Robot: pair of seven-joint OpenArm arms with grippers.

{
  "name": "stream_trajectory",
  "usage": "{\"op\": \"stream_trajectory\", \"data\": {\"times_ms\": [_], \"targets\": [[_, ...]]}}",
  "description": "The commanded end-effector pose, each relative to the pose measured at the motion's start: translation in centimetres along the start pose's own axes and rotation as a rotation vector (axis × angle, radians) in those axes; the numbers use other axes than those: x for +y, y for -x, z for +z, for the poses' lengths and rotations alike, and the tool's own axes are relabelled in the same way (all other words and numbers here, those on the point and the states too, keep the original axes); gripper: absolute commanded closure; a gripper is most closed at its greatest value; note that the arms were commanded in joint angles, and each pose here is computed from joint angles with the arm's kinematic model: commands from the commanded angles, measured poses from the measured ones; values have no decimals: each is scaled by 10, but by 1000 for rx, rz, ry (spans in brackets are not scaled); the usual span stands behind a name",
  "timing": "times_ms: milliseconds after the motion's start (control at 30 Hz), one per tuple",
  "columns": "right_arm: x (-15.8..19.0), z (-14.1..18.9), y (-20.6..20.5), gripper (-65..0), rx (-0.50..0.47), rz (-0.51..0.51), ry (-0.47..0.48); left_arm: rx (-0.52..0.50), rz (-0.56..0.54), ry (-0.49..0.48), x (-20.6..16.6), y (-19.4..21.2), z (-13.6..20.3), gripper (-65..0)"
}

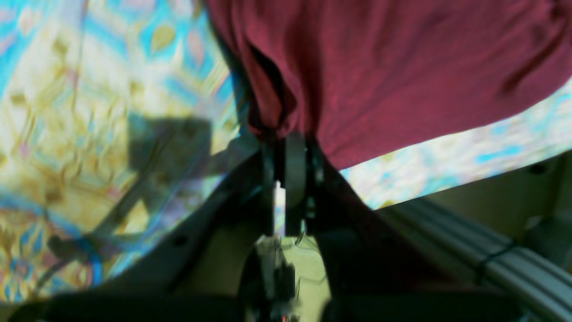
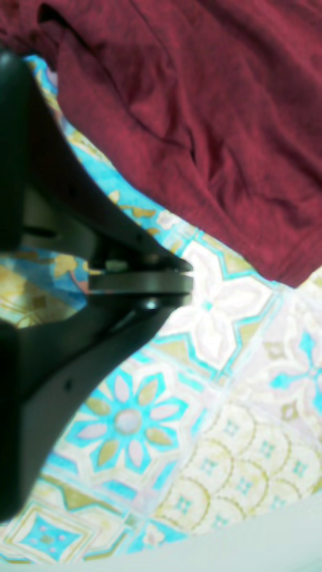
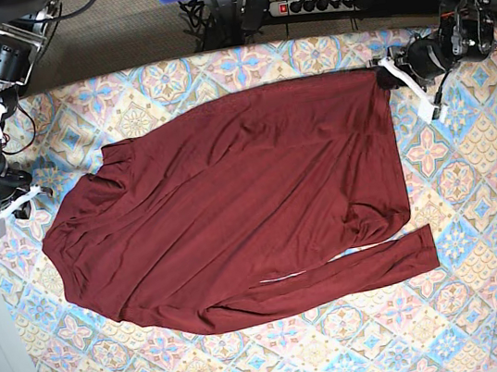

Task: Layout the t-shirt on the table in an organized manner, then fold the t-shirt properly
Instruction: 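Release the shirt and move the left gripper along the shirt side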

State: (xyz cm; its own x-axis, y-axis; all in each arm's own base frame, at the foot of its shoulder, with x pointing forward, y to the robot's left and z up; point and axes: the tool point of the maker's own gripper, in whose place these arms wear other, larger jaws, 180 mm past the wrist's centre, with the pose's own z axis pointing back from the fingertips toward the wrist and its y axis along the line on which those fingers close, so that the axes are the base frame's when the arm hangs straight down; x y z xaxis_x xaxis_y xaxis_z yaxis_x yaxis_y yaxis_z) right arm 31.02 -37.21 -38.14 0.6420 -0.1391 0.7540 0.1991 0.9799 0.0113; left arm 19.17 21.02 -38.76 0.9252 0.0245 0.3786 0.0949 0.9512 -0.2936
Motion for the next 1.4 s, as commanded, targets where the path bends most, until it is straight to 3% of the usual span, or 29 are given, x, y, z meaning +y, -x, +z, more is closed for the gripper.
{"op": "stream_trajectory", "data": {"times_ms": [0,233,400,533,633,833,1033,1200,1367], "targets": [[-7,5,-26,0,-69,14,13,-19,-20,4,-1,-7,4,-36],[-5,5,-25,0,-66,17,10,-12,-50,6,-2,-10,4,-152],[-4,4,-24,0,-62,17,8,-182,20,-1,14,-67,23,-226],[-4,4,-24,0,-62,17,8,-387,103,-12,29,-126,50,-240],[-4,4,-25,0,-63,17,8,-447,169,-38,49,-157,46,-240],[-4,4,-25,0,-63,16,7,-396,260,-65,62,-209,-18,-240],[-4,4,-23,0,-58,16,7,-406,176,-108,43,-229,-60,-241],[-4,4,-23,0,-58,16,7,-393,188,-140,50,-221,-80,-241],[-3,4,-26,0,-63,15,6,-393,192,-159,59,-216,-79,-241]]}}
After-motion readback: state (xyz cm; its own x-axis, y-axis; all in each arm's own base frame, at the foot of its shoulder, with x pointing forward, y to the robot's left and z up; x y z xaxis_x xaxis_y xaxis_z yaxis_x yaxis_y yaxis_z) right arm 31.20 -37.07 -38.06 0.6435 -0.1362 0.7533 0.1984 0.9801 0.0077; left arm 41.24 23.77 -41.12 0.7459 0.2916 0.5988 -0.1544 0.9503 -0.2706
